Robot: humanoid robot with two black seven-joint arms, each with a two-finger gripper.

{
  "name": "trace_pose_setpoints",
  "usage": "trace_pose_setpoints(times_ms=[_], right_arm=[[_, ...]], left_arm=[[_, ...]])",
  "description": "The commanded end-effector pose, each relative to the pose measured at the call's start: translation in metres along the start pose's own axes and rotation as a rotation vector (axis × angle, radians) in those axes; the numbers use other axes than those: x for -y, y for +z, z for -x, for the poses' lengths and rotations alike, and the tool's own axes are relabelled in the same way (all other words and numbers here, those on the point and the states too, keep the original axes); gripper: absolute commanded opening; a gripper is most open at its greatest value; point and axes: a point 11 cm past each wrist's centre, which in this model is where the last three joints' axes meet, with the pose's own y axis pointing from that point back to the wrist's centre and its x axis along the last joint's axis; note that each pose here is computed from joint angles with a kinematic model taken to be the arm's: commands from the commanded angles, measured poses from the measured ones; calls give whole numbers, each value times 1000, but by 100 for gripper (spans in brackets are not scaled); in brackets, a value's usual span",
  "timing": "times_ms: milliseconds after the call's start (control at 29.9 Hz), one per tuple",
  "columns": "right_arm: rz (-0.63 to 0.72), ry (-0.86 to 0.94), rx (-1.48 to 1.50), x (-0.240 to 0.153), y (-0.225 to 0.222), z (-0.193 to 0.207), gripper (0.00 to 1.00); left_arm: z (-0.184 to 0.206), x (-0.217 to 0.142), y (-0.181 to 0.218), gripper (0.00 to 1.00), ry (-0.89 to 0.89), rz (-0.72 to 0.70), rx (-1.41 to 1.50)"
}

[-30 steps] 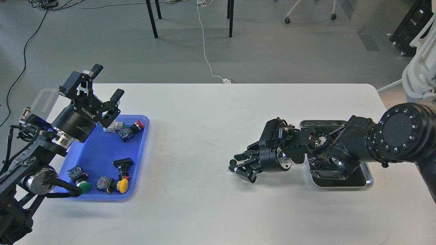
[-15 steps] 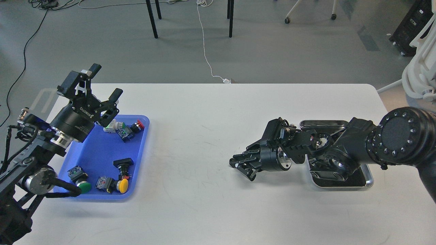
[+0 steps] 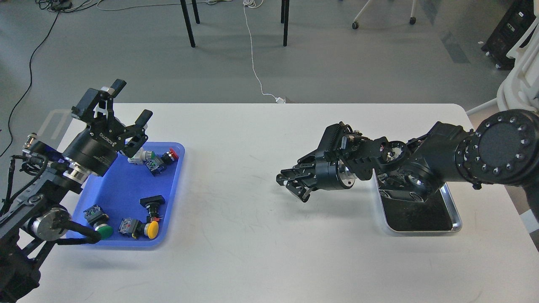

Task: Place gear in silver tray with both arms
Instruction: 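Reach the right gripper to the gear on the table and grasp it, then carry the gear with the right gripper and lower it into the silver tray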

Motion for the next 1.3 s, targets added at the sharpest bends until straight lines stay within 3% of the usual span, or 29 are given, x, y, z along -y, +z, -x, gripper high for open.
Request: trace_pose_setpoints(times_ms=[0, 167, 401, 635, 936, 1270], right_arm=[[-25, -4, -30, -6, -6, -21, 14], [30, -32, -3, -47, 16, -7, 14], [193, -171, 24, -145, 68, 67, 14], [286, -248, 121, -202, 74, 129, 15], [298, -318, 222, -215, 56, 191, 16], [297, -268, 256, -205, 52, 192, 23]], left_arm=[[1, 0, 0, 98, -4, 1, -1], [4, 2, 1, 98, -13, 4, -3], [8, 1, 1, 98, -22, 5, -4], [11, 3, -1, 98, -31, 6, -9], [13, 3, -2, 98, -35, 4, -13], [13, 4, -2, 98, -35, 7, -13]])
